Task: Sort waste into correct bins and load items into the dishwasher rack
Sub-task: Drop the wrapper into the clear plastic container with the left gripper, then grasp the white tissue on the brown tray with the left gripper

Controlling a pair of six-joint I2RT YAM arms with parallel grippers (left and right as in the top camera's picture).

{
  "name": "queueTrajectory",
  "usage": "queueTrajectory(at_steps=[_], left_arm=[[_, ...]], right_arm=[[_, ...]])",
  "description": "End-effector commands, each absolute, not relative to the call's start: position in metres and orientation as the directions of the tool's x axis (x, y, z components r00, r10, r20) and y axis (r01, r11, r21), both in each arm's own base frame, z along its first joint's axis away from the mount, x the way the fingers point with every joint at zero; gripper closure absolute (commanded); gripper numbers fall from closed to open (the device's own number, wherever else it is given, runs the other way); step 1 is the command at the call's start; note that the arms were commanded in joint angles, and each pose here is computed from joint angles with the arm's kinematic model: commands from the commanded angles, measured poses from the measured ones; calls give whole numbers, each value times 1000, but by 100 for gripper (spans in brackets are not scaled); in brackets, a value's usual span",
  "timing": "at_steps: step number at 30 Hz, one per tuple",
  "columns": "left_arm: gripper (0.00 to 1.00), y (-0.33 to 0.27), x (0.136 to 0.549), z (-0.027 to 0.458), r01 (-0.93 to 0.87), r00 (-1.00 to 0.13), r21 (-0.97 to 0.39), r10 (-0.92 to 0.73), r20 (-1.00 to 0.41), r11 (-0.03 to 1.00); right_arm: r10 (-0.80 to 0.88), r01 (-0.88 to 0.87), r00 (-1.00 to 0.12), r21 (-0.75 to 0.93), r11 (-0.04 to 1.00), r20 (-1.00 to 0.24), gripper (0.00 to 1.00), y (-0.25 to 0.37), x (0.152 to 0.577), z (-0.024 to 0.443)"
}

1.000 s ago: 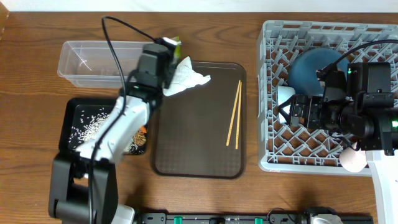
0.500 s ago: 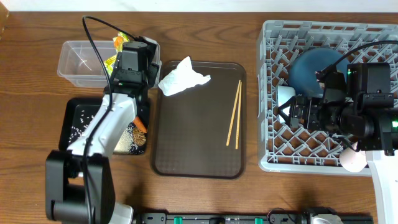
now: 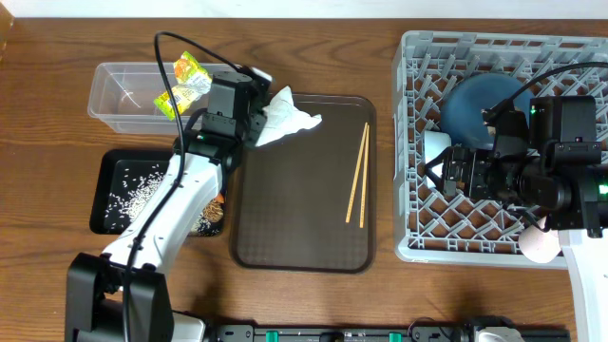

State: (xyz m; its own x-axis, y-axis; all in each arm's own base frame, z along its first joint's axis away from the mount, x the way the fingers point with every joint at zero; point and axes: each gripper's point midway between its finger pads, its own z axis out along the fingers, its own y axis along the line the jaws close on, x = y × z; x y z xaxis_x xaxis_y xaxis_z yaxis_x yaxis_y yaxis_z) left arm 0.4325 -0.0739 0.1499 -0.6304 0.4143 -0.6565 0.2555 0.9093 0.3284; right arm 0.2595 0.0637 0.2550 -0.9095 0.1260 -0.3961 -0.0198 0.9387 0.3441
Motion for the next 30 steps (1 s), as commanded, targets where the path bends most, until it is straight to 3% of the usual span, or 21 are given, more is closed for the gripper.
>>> queueTrajectory(at_steps=[1,2,5,12,17,21,24,30], left_arm=[[86,-31,441,178,30,-630,412,338,-699,911],[94,-24,444,182,4,-622,408,322,-714,913],[94,2,451,178,-119,-623,300,164,-765,946],[94,32,479,104,-144,-668,-13,-107,-737,989],[94,25,489,92,-74,-660,-126,-144,-738,989],[94,20,489,87,-55,-670,-143,-142,-729,988],[94,20,487,96,-53,-663,-143,-142,-735,988],[93,6,474,174,-6,-563,-141,-119,-818,990]], right_arm=[[119,-30,-910,351,936,-396,1,67,259,256],[119,-31,-909,351,936,-399,1,67,260,257],[120,-32,-908,351,936,-401,1,67,260,257],[120,-29,-911,352,936,-395,1,67,259,256],[120,-23,-918,351,936,-378,1,67,255,254],[120,-24,-917,352,936,-381,1,67,256,254],[120,-22,-918,352,936,-377,1,67,255,254],[120,-22,-918,351,936,-377,1,67,255,254]])
